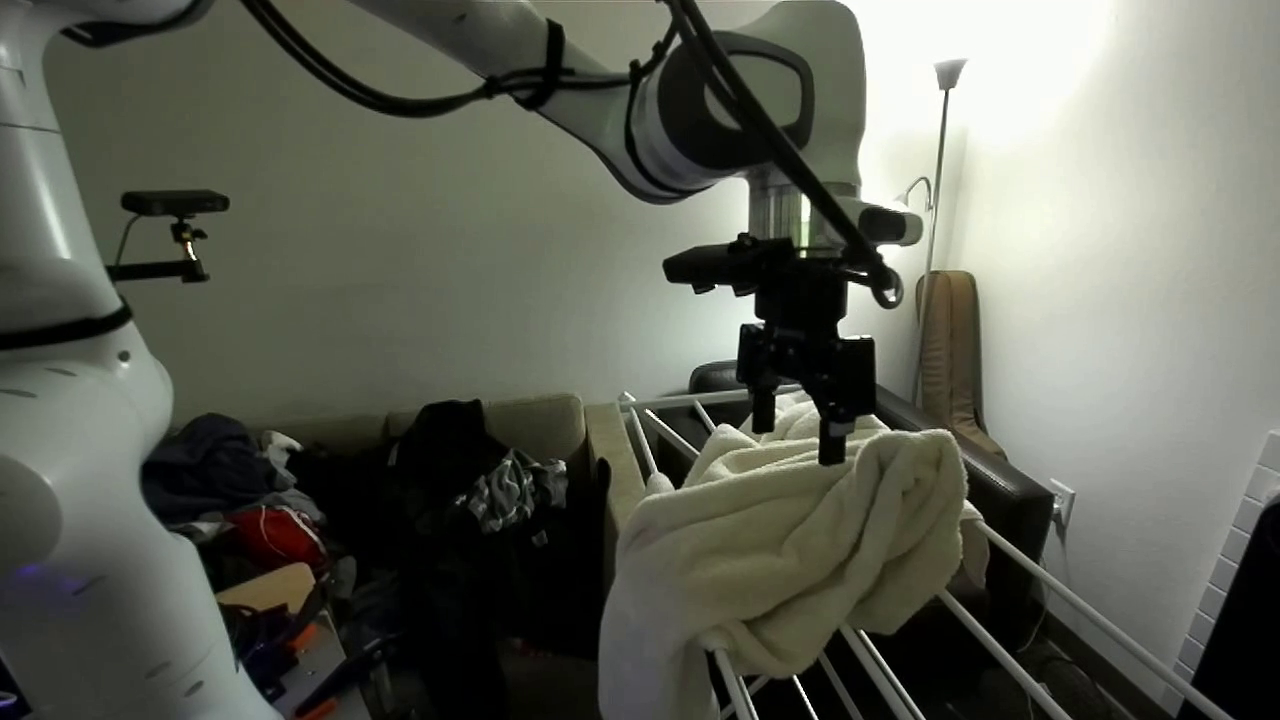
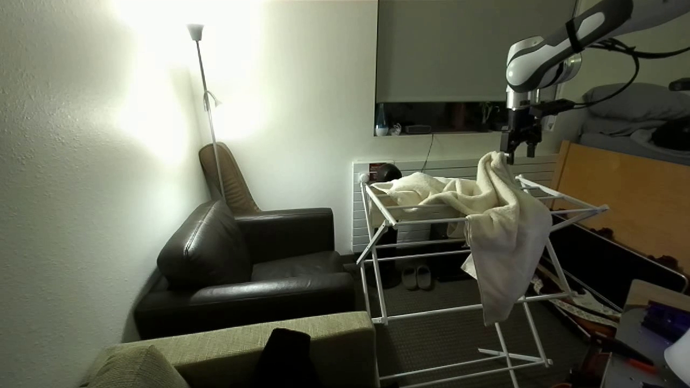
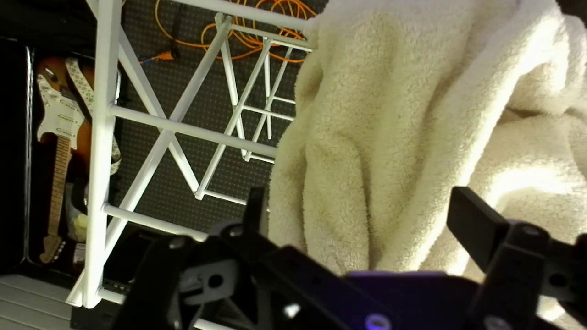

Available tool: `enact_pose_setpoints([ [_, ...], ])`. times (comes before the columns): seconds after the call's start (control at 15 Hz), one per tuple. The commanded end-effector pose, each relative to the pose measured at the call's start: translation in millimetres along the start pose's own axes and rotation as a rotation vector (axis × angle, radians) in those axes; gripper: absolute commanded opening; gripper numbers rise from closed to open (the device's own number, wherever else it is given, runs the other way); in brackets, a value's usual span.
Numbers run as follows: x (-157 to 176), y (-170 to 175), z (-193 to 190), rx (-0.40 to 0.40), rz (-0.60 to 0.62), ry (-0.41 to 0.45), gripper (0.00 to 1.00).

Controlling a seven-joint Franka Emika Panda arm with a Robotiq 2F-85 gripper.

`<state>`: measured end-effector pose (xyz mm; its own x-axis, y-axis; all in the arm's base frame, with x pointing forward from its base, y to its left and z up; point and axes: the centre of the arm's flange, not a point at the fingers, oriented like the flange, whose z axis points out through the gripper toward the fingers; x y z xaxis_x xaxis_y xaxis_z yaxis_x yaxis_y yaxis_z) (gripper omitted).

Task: Take the towel and put it on the couch

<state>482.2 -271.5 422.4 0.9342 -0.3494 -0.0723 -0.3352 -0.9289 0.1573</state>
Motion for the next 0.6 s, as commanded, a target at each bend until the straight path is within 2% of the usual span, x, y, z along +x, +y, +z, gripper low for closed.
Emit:
enact_pose_setpoints([
  [0.0, -38.0, -12.7, -9.1, -0.004, 0.046, 0.024, 1.0],
  [0.27, -59.5, -22.6, -2.5, 0.02, 0.1, -0.001, 1.0],
  [0.53, -74.4, -34.4, 8.3, 0.028, 0.193, 0.01, 1.0],
])
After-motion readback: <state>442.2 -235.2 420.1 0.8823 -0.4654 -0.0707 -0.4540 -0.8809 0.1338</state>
